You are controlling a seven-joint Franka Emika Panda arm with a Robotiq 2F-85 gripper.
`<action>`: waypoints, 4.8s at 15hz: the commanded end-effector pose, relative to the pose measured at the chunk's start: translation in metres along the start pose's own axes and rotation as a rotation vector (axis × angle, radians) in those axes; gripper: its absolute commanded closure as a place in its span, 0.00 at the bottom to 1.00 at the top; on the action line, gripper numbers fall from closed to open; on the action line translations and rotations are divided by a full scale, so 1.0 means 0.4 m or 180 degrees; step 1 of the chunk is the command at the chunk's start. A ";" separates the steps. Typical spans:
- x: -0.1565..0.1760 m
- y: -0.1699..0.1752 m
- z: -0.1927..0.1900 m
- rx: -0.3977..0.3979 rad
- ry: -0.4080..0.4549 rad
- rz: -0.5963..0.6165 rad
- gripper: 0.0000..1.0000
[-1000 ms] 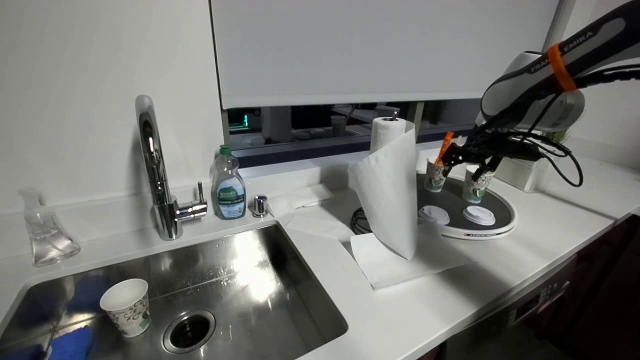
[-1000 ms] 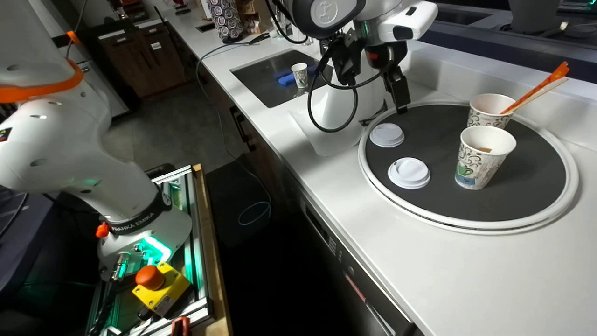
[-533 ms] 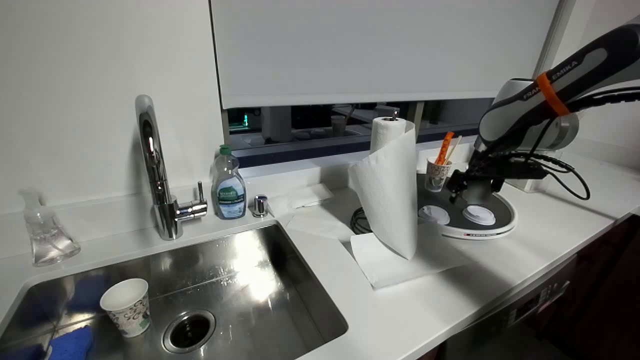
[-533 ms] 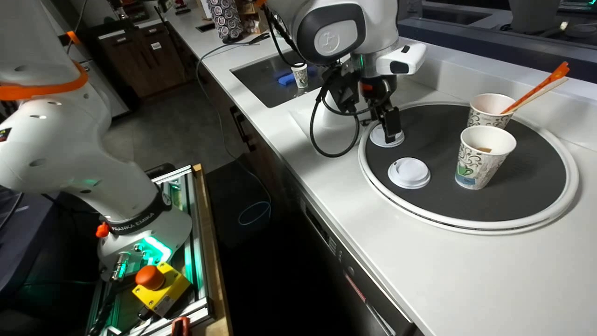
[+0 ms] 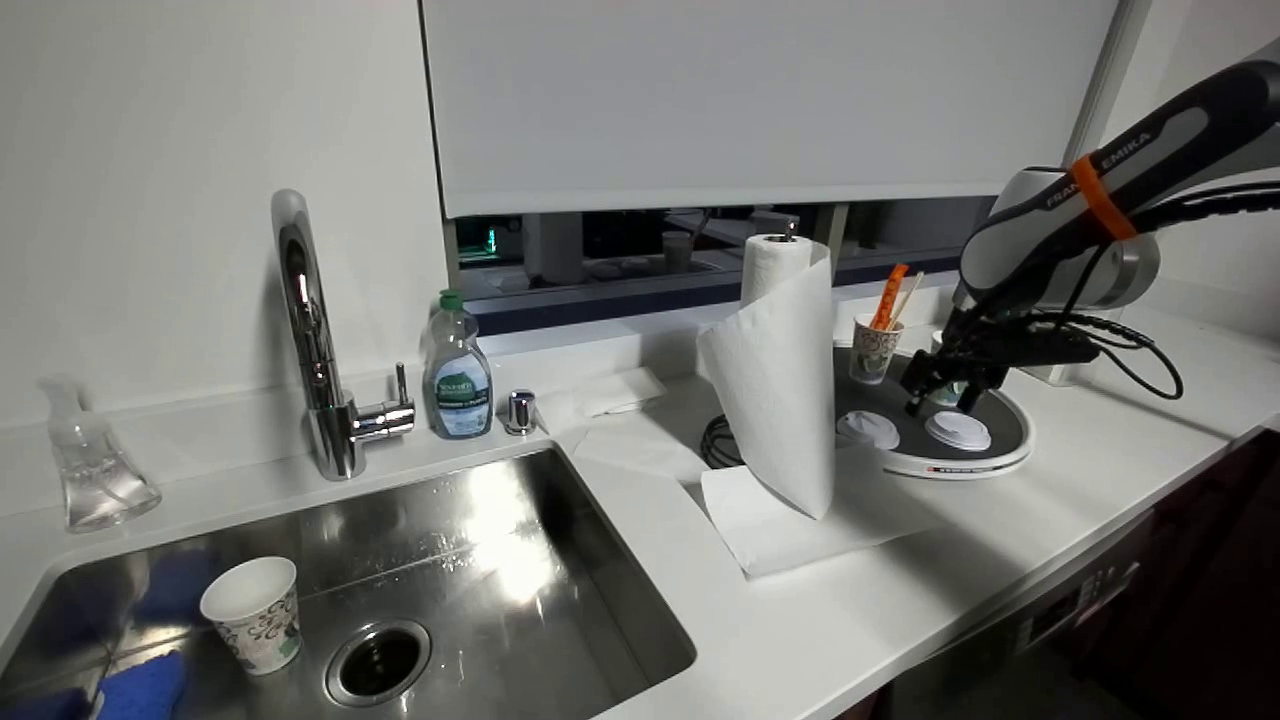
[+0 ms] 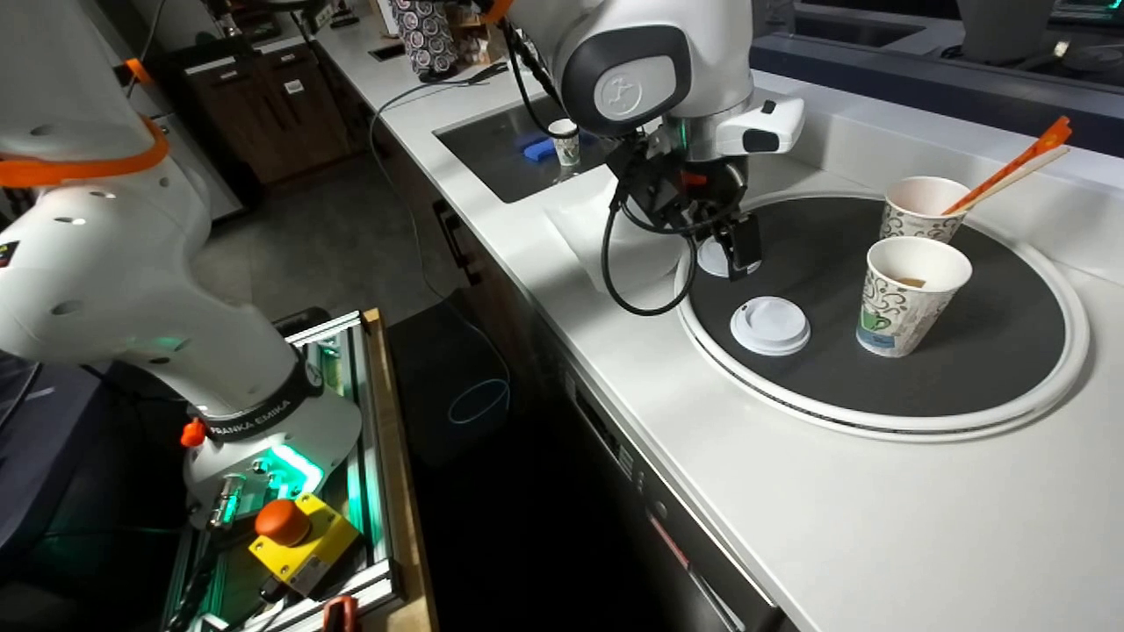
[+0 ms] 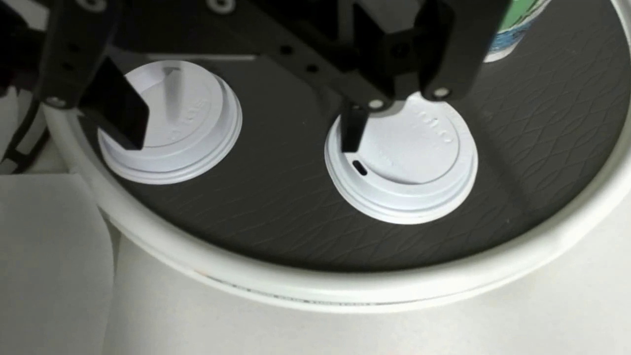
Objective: Move the coffee cup on the right backwards then place the cup on the left forwards and put the white lid on top of the coffee cup at the front.
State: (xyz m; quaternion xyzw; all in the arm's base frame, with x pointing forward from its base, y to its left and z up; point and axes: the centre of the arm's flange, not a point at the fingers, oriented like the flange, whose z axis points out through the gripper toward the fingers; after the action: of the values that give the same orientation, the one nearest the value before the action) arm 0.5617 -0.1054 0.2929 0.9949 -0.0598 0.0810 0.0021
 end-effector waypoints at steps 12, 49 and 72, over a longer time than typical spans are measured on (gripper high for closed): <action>-0.026 0.094 0.039 -0.0039 0.0205 -0.1171 0.00; -0.018 0.077 0.108 -0.0162 0.0252 -0.1379 0.97; 0.047 0.179 -0.299 -0.0565 0.1105 -0.0963 0.98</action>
State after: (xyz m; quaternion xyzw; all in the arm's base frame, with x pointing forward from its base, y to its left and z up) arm 0.5471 -0.1678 0.4175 0.9559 0.1018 0.2503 0.1153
